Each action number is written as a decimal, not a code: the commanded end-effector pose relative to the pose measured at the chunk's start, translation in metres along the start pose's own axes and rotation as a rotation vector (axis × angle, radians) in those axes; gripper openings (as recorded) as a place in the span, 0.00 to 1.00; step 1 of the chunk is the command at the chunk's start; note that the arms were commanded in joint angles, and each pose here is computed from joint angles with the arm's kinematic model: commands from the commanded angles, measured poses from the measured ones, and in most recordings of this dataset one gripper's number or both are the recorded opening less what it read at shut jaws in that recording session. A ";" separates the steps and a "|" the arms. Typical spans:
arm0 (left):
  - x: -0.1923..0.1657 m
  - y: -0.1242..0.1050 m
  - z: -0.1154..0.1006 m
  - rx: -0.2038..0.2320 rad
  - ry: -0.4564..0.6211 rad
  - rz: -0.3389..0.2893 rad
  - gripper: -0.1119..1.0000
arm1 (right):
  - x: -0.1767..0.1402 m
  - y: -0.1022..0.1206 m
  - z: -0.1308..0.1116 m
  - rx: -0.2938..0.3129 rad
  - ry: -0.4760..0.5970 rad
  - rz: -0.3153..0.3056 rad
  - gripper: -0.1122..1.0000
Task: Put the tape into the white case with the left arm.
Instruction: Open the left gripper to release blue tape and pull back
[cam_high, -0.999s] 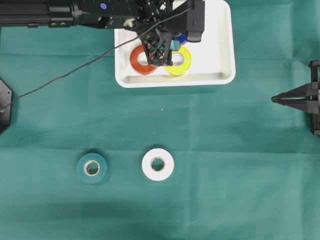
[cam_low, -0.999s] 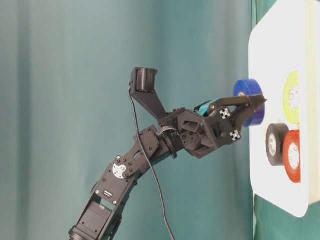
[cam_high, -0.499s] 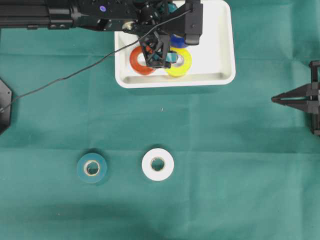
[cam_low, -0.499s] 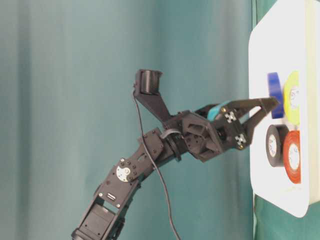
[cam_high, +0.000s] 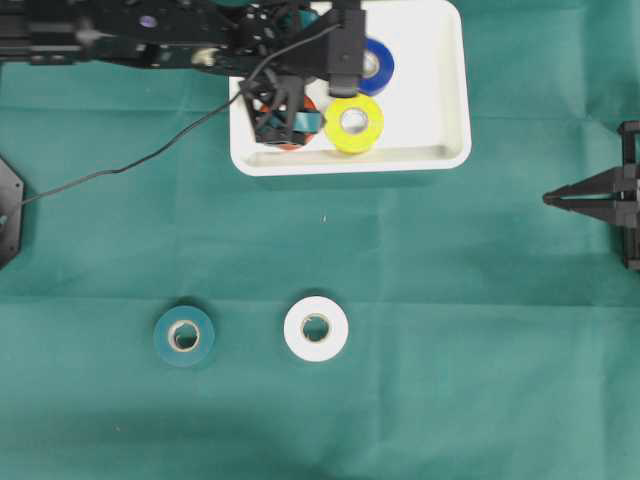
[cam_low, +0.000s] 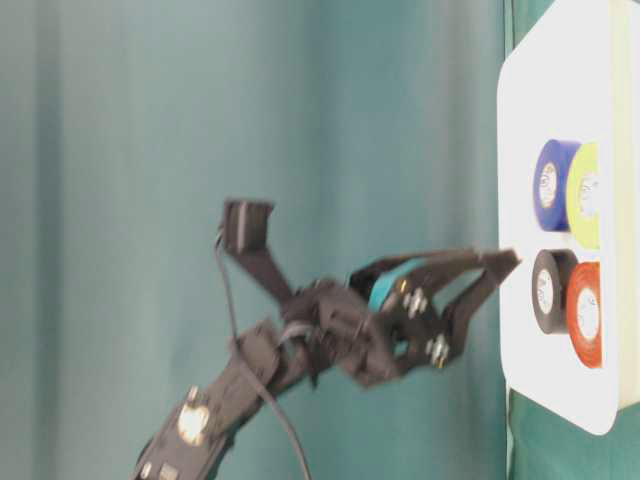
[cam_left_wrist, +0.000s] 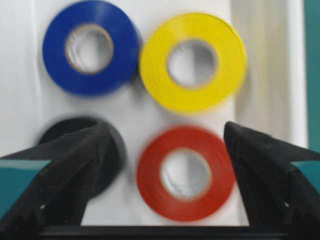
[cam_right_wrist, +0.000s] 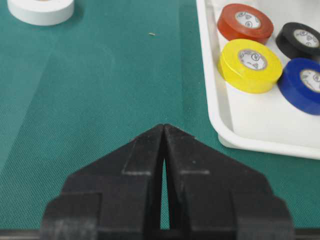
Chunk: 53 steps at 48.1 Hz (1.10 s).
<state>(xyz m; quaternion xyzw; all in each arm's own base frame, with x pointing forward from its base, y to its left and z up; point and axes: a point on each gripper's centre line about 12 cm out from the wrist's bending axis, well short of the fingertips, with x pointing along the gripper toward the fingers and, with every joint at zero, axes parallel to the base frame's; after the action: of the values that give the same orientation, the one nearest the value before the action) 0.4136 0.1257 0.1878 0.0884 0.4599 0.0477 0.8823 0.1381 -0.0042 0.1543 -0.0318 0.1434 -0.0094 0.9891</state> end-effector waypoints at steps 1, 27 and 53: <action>-0.028 -0.003 0.007 -0.003 -0.066 0.015 0.96 | 0.001 0.000 0.005 0.000 -0.012 0.000 0.02; -0.082 -0.043 -0.032 -0.033 -0.115 -0.020 0.96 | 0.001 0.000 0.005 0.000 -0.012 0.000 0.02; -0.125 -0.078 -0.065 -0.039 -0.227 -0.056 0.96 | 0.001 -0.001 0.006 0.000 -0.014 -0.002 0.02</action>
<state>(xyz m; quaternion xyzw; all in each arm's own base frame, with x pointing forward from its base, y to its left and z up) 0.2926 0.0396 0.2261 0.0704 0.3788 0.0199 0.9226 0.1380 -0.0042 0.1545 -0.0318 0.1427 -0.0094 0.9892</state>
